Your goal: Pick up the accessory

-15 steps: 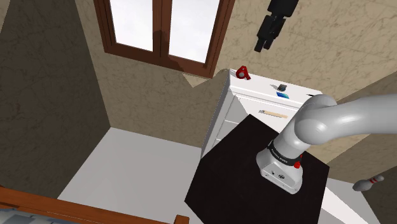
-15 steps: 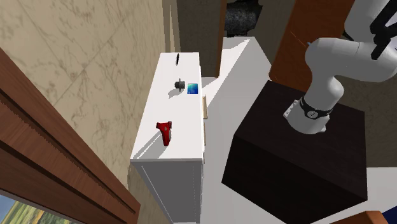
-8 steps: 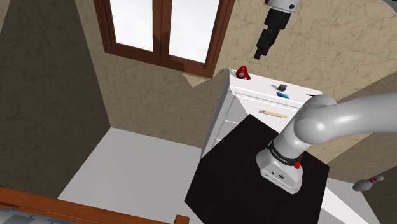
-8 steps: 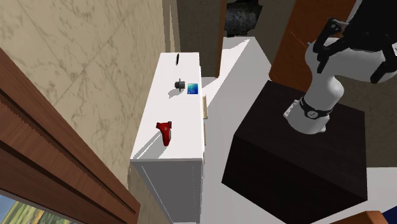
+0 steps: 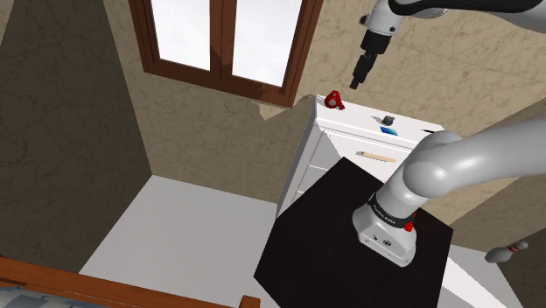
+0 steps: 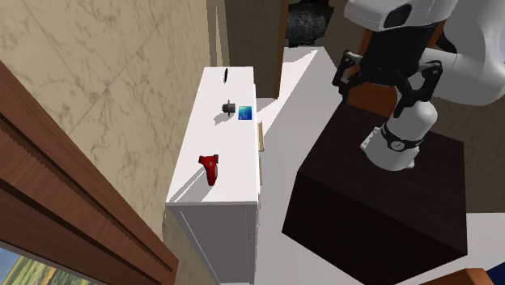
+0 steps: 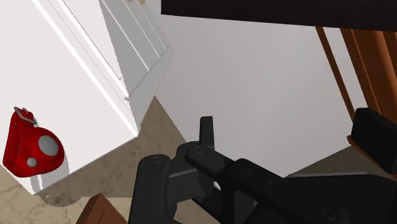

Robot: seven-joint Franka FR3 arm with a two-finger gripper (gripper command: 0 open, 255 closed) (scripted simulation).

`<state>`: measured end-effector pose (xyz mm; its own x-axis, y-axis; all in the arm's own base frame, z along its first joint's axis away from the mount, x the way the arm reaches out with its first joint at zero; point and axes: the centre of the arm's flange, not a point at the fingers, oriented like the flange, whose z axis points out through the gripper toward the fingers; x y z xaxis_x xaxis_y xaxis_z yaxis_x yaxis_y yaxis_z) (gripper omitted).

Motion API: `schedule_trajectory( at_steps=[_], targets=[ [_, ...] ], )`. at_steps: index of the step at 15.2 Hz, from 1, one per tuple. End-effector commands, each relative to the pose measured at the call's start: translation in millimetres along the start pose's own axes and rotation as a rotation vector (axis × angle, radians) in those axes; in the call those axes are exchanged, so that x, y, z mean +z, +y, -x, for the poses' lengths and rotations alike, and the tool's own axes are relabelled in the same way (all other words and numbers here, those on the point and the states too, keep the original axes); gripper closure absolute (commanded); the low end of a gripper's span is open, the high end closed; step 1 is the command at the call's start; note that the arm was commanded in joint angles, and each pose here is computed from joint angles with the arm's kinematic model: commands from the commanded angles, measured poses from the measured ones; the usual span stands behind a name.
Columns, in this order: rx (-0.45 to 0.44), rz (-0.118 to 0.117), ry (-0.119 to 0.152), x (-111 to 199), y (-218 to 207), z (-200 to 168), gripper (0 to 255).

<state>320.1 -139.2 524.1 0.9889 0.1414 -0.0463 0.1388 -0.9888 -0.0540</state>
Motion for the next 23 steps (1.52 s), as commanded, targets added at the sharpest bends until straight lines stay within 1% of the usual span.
schedule_trajectory(
  at_steps=[1, 12, 23],
  targets=[
    [-0.016, 0.006, -0.004, 14, 24, -4, 0],
    [-0.095, 0.031, -0.025, 80, 148, -30, 0],
    [-0.174, 0.055, -0.046, 142, 270, -66, 0]
  ],
)
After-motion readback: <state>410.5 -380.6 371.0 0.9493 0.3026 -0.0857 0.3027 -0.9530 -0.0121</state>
